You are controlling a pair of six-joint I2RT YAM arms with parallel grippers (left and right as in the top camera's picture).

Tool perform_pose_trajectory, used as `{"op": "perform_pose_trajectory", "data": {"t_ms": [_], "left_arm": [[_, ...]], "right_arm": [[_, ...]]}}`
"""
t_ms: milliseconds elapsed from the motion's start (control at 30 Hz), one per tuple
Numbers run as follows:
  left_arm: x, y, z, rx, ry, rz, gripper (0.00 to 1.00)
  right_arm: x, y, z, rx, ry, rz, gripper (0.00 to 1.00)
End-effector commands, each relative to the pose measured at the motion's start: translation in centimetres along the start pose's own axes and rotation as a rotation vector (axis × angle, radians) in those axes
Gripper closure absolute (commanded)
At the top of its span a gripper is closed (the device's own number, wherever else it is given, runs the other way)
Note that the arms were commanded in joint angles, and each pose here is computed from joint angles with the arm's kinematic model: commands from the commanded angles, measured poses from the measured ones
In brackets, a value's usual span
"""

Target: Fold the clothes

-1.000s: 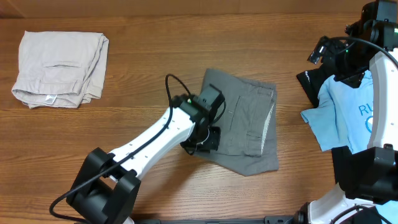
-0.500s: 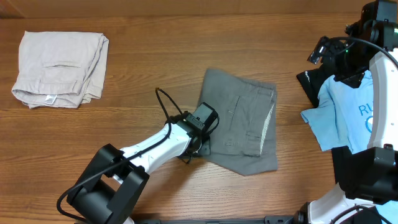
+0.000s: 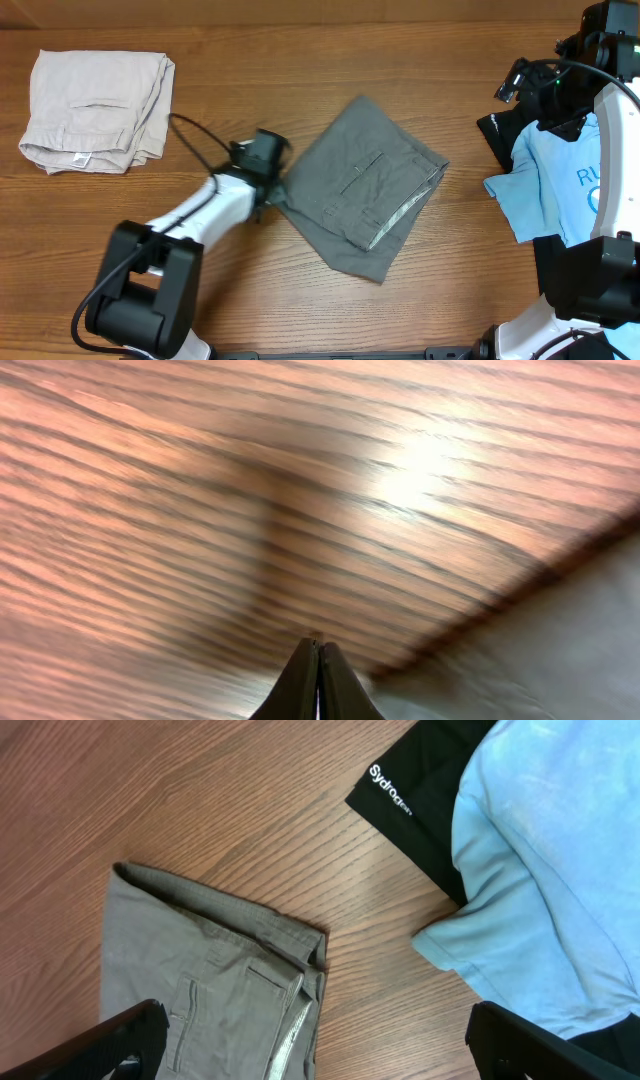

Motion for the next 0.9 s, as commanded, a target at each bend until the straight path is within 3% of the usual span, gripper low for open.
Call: {"op": "perform_pose_trajectory", "data": {"t_ms": [0, 233, 600, 867], "left_arm": [[-2.2, -1.5, -1.7, 0.039, 0.252, 0.144, 0.96], [-7.4, 0.1, -6.2, 0.112, 0.477, 0.273, 0.96], [-8.1, 11.5, -16.3, 0.378, 0.512, 0.300, 0.96], [-5.2, 17.8, -19.3, 0.487, 0.512, 0.348, 0.95]], "right_arm": [[-0.2, -0.2, 0.0, -0.004, 0.001, -0.009, 0.00], [-0.2, -0.2, 0.0, -0.004, 0.001, -0.009, 0.00], [-0.2, -0.2, 0.0, -0.004, 0.001, -0.009, 0.00], [-0.2, -0.2, 0.0, -0.004, 0.001, -0.009, 0.00]]}}
Point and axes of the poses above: each gripper's point midway between its finger pads, its own x axis out along the fingers, its own z axis along the line the jaws close on, y = z × x, the point moved 5 cm from there along -x, back along the fingers, and after that the axes turned 3 degrees about -x, right-handed, at the moved point
